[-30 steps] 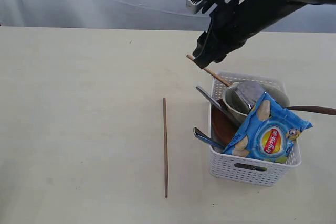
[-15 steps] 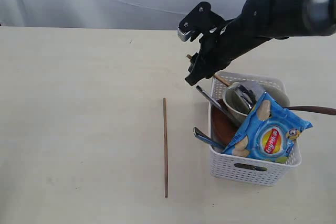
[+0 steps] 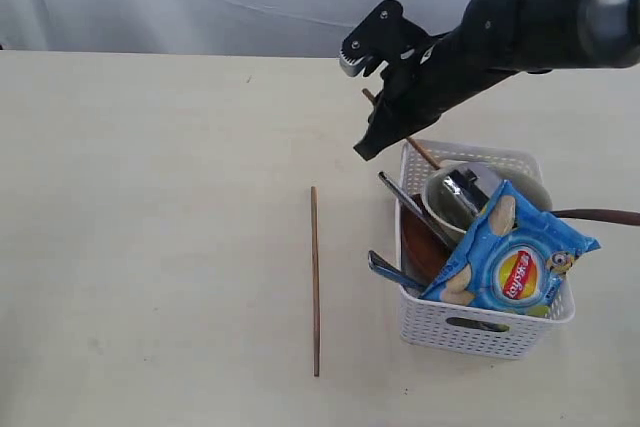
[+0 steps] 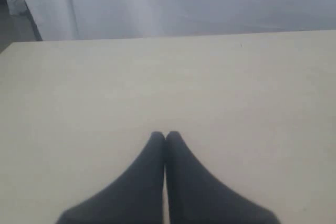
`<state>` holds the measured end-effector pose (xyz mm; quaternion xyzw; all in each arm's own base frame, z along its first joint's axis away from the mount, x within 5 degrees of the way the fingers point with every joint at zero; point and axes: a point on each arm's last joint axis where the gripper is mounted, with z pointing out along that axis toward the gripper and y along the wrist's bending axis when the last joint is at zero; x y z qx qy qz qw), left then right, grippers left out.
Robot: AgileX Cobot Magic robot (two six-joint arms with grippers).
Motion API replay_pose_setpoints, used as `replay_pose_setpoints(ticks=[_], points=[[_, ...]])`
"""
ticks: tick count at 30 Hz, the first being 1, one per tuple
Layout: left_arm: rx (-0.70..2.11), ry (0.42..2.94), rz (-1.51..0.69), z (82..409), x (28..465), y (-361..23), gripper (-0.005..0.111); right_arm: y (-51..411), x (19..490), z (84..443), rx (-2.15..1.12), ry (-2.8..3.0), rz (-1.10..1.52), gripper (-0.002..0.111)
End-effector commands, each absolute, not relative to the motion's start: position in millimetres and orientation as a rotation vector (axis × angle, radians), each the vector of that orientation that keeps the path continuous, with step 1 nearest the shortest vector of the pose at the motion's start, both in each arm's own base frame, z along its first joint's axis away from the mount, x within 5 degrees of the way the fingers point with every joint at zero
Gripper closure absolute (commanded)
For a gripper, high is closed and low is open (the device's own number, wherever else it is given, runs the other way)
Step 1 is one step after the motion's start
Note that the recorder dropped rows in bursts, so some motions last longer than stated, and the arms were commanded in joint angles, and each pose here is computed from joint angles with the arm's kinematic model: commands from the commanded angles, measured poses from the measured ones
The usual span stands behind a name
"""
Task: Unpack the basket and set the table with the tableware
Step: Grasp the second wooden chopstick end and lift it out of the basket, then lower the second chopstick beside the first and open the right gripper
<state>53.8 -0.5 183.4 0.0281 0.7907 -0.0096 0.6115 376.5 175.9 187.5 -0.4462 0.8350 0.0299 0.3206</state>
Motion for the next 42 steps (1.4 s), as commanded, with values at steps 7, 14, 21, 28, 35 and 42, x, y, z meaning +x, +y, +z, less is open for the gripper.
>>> replay_pose_setpoints(ticks=[7, 14, 21, 28, 35, 42], points=[[0.059, 1.820, -0.040, 183, 54, -1, 0.107, 172, 372, 236, -1.069, 2.057, 0.057, 0.109], [0.059, 1.820, -0.040, 183, 54, -1, 0.107, 167, 366, 275, -1.001, 1.937, 0.029, 0.109], [0.059, 1.820, -0.040, 183, 54, -1, 0.107, 160, 351, 316, -0.937, 1.836, 0.025, 0.109], [0.059, 1.820, -0.040, 183, 54, -1, 0.107, 159, 332, 349, -0.680, 1.848, 0.277, 0.109], [0.059, 1.820, -0.040, 183, 54, -1, 0.107, 186, 309, 355, -0.526, 1.964, 0.727, 0.109], [0.059, 1.820, -0.040, 183, 54, -1, 0.107, 235, 288, 344, -0.455, 2.037, 0.910, 0.109]])
